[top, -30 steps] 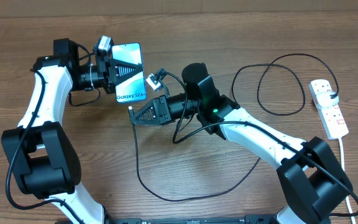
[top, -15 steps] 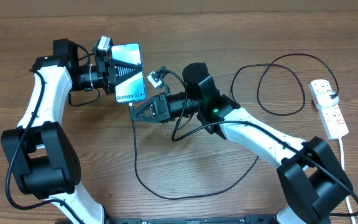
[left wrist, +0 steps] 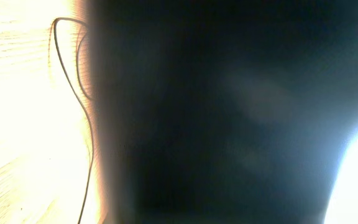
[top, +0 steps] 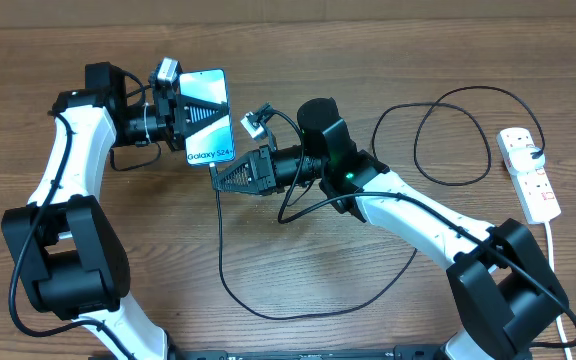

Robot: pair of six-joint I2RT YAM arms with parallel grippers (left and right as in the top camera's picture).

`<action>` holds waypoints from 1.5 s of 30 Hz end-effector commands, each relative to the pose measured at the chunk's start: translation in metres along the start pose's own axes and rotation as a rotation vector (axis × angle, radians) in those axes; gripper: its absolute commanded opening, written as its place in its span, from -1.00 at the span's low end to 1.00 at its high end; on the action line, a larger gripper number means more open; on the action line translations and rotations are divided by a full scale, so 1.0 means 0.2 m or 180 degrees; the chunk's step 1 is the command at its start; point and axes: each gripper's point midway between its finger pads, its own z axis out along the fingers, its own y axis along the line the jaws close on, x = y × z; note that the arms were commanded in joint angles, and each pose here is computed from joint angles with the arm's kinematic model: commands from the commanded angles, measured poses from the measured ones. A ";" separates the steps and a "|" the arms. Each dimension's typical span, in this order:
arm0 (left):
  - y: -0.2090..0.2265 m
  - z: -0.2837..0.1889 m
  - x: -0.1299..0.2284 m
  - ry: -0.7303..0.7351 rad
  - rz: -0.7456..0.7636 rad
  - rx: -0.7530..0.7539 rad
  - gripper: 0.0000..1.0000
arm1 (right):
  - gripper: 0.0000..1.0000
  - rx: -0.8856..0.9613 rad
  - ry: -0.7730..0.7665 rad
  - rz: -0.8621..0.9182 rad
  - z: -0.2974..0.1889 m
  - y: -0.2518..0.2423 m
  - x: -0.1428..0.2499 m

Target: Plug charger to phone and switch on socket

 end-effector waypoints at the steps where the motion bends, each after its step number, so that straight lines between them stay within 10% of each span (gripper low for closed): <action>1: -0.10 0.00 0.01 0.0013 0.0077 0.0153 -0.92 | -0.92 0.0033 -0.0190 -0.0042 -0.03 0.04 -0.07; 36: -0.11 0.07 0.11 0.0134 0.0107 0.0167 -0.91 | -0.93 0.0136 -0.0650 -0.0003 -0.13 0.01 -0.24; 41: -0.10 0.06 0.10 0.0116 0.0131 0.0162 -0.92 | 0.34 -0.0148 -0.0104 -0.0200 -0.11 0.08 -0.09; 45: -0.10 0.06 0.09 0.0115 0.0174 0.0163 -0.91 | 0.55 -0.0361 0.0303 -0.0225 -0.09 0.14 0.03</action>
